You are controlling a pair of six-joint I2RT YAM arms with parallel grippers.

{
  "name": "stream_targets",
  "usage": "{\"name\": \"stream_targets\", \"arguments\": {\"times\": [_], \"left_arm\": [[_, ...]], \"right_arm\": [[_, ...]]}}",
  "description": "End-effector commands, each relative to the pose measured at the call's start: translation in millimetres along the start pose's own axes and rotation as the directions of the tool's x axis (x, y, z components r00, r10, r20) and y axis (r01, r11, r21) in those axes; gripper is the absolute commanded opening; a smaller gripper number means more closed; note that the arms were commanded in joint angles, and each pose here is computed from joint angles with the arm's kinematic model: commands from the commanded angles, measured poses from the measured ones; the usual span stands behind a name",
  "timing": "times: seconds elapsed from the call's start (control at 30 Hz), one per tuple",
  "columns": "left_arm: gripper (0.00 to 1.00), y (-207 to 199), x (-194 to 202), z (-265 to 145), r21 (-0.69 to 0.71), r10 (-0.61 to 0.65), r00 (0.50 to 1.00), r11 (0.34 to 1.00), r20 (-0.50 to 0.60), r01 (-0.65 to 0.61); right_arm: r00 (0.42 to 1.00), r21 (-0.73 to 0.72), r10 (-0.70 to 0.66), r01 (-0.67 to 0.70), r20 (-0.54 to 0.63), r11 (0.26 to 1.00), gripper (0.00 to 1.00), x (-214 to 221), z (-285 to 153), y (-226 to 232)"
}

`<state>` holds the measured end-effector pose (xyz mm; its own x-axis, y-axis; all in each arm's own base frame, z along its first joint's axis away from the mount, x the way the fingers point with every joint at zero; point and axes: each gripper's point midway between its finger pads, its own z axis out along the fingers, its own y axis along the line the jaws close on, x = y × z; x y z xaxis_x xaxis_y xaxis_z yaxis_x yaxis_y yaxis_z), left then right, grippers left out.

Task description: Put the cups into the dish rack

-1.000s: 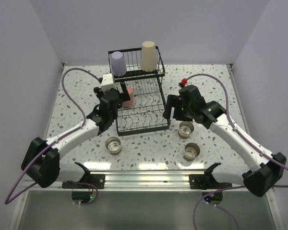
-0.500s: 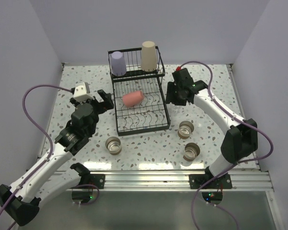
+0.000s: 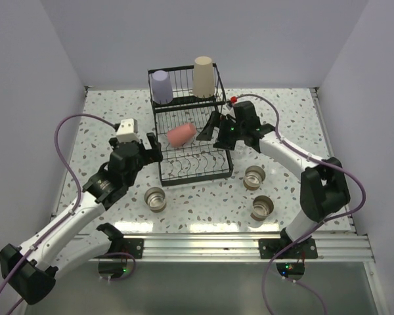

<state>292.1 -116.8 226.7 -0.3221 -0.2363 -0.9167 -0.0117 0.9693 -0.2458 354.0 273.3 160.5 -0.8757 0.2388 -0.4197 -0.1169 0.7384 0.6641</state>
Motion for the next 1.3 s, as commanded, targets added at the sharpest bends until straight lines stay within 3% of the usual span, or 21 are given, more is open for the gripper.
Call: {"name": "stream_targets", "arguments": {"times": [0.0,0.17,0.2,0.27,0.5,0.67,0.9,1.27], "left_arm": [[1.0,-12,-19,-7,0.047,-0.024,0.999,0.999,0.031,0.022],[1.0,-10,-23,-18,0.051,-0.021,1.0,0.999,0.011,0.021],[1.0,-9,-24,-20,0.051,-0.029,1.0,0.998,0.01,0.028],[1.0,-5,-24,-28,0.049,-0.035,0.999,0.998,0.01,0.035],[0.99,13,-21,-51,0.021,-0.047,0.999,0.999,-0.011,0.047],[0.99,20,-20,-60,0.014,-0.055,0.998,0.998,-0.008,0.056],[0.99,14,-19,-61,0.047,-0.051,0.999,0.998,-0.015,0.052],[1.0,19,-26,-84,0.098,0.017,1.0,0.995,-0.012,-0.016]], "right_arm": [[0.992,-0.249,0.105,-0.086,0.064,0.965,0.98,-27,10,51],[0.982,-0.245,0.152,-0.12,0.115,0.962,0.97,-47,34,56],[0.979,-0.215,0.16,-0.131,0.124,0.968,0.9,-47,46,50],[0.978,-0.184,0.165,-0.14,0.126,0.973,0.86,-47,55,47],[0.964,-0.178,0.214,-0.185,0.157,0.966,0.85,-47,79,45],[0.935,-0.176,0.281,-0.245,0.218,0.953,0.83,-38,71,44],[0.873,-0.125,0.344,-0.32,0.346,0.939,0.92,-30,74,33],[0.768,-0.254,0.449,-0.371,0.456,0.893,0.98,-55,94,38]]}}
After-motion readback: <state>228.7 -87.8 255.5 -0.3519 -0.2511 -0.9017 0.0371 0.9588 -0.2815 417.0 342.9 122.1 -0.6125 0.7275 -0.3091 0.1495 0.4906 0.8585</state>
